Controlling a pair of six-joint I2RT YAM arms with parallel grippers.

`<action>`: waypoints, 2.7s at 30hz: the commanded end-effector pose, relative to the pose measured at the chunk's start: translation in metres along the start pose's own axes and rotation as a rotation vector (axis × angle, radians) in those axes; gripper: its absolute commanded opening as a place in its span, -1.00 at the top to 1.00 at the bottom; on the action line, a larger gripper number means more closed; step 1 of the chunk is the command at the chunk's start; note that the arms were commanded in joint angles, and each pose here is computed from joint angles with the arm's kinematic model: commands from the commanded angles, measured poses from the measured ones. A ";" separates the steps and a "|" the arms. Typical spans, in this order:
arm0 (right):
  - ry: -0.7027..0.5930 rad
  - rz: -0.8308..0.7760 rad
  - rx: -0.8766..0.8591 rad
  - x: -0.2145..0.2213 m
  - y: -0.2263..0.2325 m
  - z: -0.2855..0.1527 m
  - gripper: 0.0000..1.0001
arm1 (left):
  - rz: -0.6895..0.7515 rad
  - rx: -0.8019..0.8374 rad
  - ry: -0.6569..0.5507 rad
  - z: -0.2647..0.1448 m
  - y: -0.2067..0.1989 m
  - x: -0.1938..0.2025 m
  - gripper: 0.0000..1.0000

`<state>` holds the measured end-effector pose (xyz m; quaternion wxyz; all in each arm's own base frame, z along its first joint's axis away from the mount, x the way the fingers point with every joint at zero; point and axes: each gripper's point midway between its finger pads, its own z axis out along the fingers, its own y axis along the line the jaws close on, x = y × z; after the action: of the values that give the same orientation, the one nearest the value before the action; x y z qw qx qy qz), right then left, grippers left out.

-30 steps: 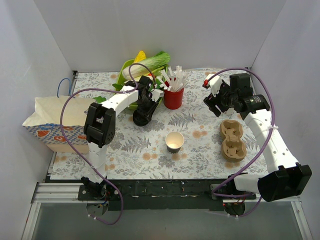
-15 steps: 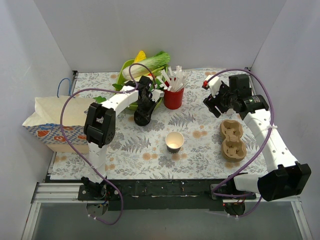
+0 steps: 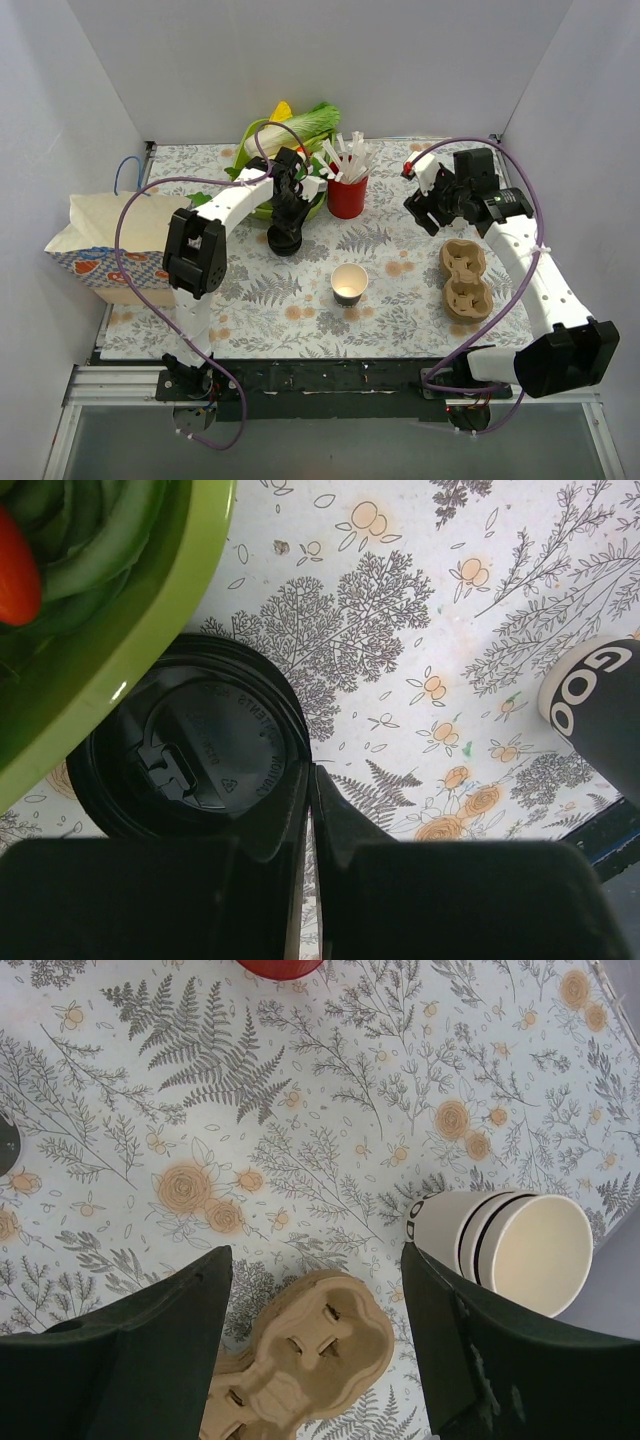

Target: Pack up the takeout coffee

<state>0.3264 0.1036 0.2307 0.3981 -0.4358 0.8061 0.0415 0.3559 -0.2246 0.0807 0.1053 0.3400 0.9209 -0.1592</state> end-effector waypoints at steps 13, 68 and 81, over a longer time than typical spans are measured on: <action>-0.038 -0.017 -0.004 -0.013 0.001 0.000 -0.52 | 0.012 0.048 -0.072 -0.027 -0.019 -0.013 1.00; -0.150 -0.086 -0.163 -0.040 0.043 -0.008 -0.53 | -0.074 0.020 -0.129 -0.006 -0.012 -0.032 0.37; -0.141 -0.099 -0.160 -0.039 0.041 -0.003 -0.53 | -0.075 0.022 -0.107 0.001 -0.011 -0.028 0.45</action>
<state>0.3016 0.1512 0.2424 0.4059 -0.4968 0.7574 0.1211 0.3638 -0.2447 0.0825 0.1305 0.2907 0.9286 -0.1903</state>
